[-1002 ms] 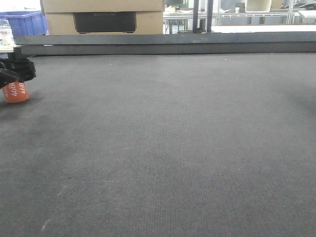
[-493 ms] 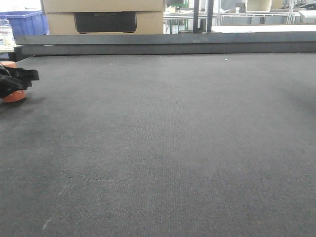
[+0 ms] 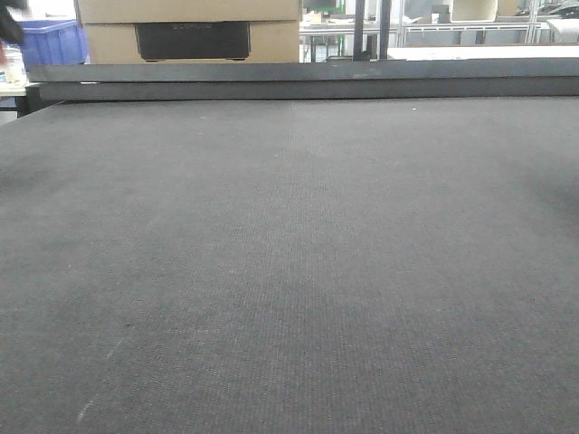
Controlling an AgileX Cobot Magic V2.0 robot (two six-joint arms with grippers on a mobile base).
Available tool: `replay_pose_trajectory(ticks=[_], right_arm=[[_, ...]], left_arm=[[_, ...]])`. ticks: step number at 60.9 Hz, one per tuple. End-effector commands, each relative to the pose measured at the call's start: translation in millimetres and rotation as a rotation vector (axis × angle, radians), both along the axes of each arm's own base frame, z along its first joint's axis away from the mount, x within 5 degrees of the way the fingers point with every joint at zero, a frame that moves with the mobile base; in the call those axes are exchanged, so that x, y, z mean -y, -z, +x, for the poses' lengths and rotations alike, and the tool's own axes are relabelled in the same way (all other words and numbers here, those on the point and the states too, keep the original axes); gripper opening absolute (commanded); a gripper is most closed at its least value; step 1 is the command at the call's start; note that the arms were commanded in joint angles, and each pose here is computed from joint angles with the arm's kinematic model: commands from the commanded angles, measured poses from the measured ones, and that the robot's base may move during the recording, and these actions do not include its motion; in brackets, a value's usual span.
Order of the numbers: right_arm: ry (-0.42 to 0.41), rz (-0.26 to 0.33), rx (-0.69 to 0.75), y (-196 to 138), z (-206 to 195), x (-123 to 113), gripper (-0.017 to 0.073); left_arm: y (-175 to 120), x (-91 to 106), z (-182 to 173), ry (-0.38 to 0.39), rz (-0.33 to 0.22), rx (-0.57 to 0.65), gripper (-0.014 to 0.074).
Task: Place cylindrical capacitor in blue bin on shelf
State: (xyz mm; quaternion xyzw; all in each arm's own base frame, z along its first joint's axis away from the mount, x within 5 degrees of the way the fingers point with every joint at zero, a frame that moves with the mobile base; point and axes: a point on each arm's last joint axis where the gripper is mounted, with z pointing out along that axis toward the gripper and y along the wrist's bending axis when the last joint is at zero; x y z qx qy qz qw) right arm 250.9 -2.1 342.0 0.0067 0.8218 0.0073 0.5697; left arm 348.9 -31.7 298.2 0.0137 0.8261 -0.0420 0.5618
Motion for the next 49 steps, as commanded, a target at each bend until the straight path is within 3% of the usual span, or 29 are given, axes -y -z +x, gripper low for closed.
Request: replay_pose_trajectory(ticks=[1,12,21,36,49], right_arm=[[-0.011,-0.014,-0.055,-3.2,-3.9,-0.4,-0.0162],[-0.028,-0.010,-0.187,1.1,-17.3,-2.3,-0.0162],[-0.072,-0.015,-0.195,-9.3,-38.4,-10.8,-0.0162],[-0.189,-0.022,-0.078,-40.1,-93.5,-27.7,-0.0162],[-0.202,-0.021,0.078,-62.6,-147.2,-21.9,-0.0162]], left_arm=[[-28.6,-4.2,-28.1,-0.005,0.023,-0.040,-0.0111],[-63.1,-10.9,-82.7,-0.020,0.057,-0.128,-0.0111],[-84.3,-8.8,-127.1,0.019,0.116,-0.158,-0.0111],[-111.2,-9.8,-194.6,0.056,0.108,-0.118,-0.0111],[-125.5,-18.3,-238.5,0.047,0.093,-0.036,-0.0111]])
